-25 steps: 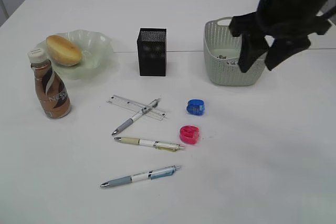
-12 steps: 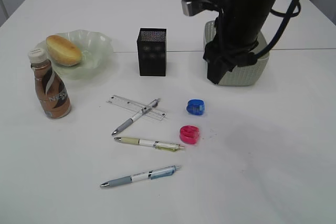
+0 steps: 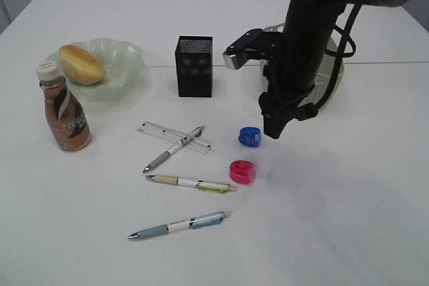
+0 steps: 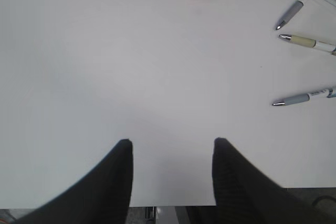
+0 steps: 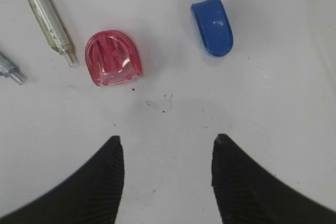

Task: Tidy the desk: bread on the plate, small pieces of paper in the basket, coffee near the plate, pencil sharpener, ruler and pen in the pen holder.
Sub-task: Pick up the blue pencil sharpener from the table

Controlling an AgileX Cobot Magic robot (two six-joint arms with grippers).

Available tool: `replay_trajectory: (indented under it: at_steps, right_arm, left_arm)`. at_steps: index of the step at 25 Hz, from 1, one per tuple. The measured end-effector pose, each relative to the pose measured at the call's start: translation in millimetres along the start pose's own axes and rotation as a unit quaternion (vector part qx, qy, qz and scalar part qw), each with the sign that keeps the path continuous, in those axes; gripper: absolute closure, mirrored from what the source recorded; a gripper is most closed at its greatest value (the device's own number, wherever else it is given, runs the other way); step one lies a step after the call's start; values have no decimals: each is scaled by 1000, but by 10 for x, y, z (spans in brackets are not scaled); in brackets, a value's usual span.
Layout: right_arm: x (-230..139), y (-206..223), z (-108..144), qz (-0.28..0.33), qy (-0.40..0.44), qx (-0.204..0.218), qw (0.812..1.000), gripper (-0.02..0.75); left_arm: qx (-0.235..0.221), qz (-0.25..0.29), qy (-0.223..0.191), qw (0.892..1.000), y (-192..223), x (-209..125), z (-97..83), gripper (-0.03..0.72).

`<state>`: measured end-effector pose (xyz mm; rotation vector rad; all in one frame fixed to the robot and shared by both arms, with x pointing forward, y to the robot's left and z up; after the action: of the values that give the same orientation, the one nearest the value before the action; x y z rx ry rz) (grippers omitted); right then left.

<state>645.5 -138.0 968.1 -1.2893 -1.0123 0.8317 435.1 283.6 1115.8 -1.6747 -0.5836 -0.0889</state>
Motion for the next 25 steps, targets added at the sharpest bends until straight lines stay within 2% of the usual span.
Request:
replay_trajectory:
  at_steps: [9,14,21,25]
  right_arm:
    - [56,105,-86,-16,-102,-26,994,339]
    - [91,172,-138,-26,-123,-43,991,339]
    - [179,270,-144,-55,-150,-31,987,339]
    - [222,203,-175,-65,-156,-42,985,339]
  left_arm:
    - [0,0,0,1000,0,0,0,336]
    - [0,0,0,1000,0,0,0,340]
    - [0,0,0,1000,0,0,0,343]
    - [5,-2,3,1000,0,5,12,344]
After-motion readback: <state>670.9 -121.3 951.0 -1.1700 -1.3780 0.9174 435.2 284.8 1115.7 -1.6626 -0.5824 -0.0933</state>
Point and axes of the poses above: a point on each arm's last joint axis where the gripper is mounted, y pointing out along that axis toward the gripper, z along the wrist's bending axis when the last joint is at zero, x = y × z, the point moved 2 cm from there along y, pointing out along that axis toward the gripper, and after that the axes turned 12 degrees about -y, right-handed, at the moved point
